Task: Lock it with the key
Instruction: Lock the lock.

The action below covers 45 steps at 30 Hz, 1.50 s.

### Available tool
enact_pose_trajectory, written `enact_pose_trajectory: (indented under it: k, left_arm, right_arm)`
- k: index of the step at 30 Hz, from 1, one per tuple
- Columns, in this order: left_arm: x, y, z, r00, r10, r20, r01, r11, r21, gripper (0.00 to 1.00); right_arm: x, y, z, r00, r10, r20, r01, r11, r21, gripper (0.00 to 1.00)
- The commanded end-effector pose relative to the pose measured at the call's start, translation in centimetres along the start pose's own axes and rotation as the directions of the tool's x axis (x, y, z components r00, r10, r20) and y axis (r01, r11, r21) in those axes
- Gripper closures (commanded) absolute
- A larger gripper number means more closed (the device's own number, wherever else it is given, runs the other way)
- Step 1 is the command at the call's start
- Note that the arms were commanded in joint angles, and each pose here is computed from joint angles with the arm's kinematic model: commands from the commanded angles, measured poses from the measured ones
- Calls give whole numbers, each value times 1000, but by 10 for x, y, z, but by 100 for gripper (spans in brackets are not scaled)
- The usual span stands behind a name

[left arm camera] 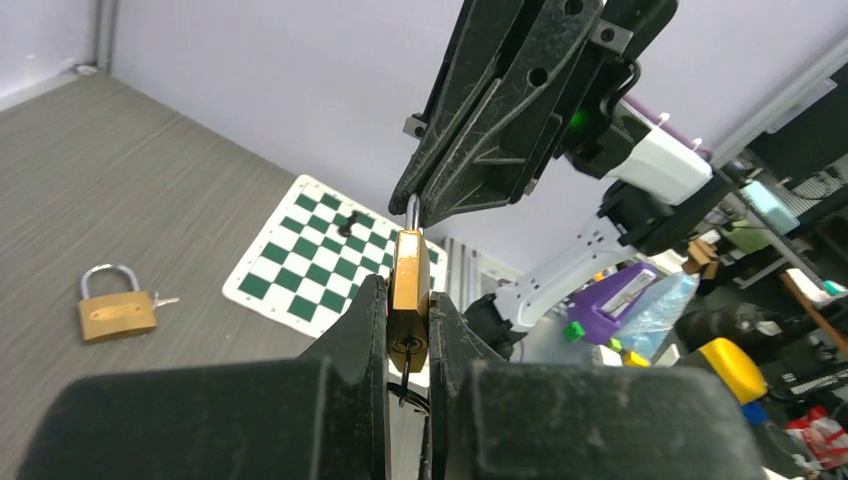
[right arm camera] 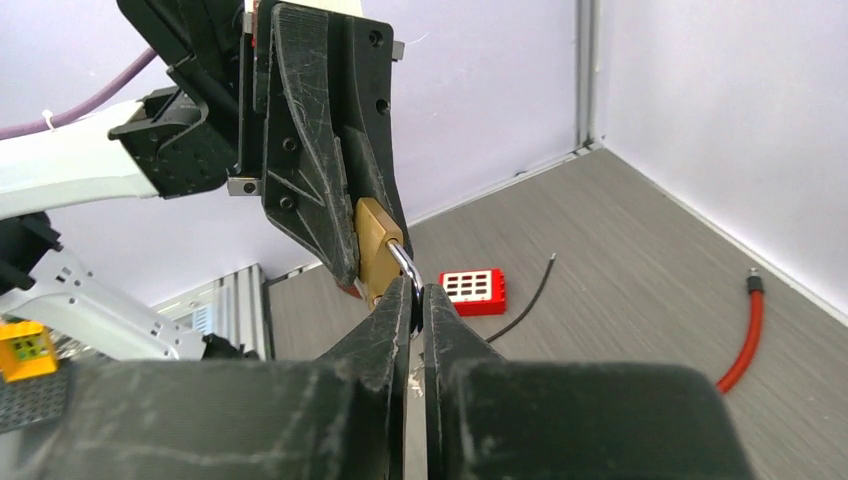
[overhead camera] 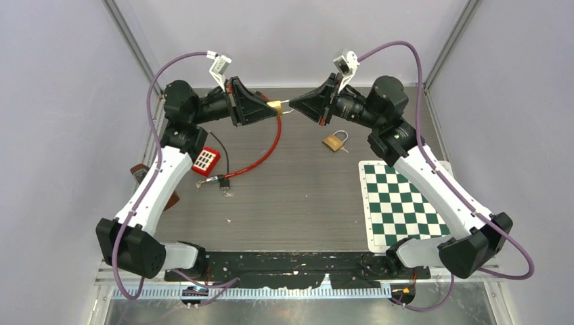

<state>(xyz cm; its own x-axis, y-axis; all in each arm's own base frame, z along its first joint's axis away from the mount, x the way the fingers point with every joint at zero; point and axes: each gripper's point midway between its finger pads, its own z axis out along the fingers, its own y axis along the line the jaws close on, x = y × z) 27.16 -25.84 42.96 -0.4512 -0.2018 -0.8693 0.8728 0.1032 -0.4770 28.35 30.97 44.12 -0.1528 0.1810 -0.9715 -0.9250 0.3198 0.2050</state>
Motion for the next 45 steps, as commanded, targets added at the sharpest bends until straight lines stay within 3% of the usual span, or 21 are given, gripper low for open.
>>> enact_pose_trajectory:
  k: [1, 10, 21, 35, 45]
  left_arm:
    - [-28, -39, 3, 991, 99, 88, -110, 986, 128, 100]
    - [-33, -44, 3, 984, 128, 124, -146, 978, 151, 100]
    - [-54, -48, 8, 951, 223, 215, -251, 961, 114, 100]
    - [-35, -37, 30, 975, 189, 116, -207, 962, 177, 100]
    - [-42, -54, 38, 978, 170, 123, -196, 952, 237, 100]
  right_arm:
    - [-3, 26, 6, 999, -42, 34, 43, 999, -34, 95]
    - [-1, 43, 14, 997, -57, 43, 59, 997, -41, 95]
    - [35, 63, 33, 999, 15, -33, -21, 983, -185, 95]
    - [60, 71, 47, 993, 82, -80, -101, 960, -261, 95]
    - [76, 68, 52, 989, 85, -123, -117, 953, -278, 95]
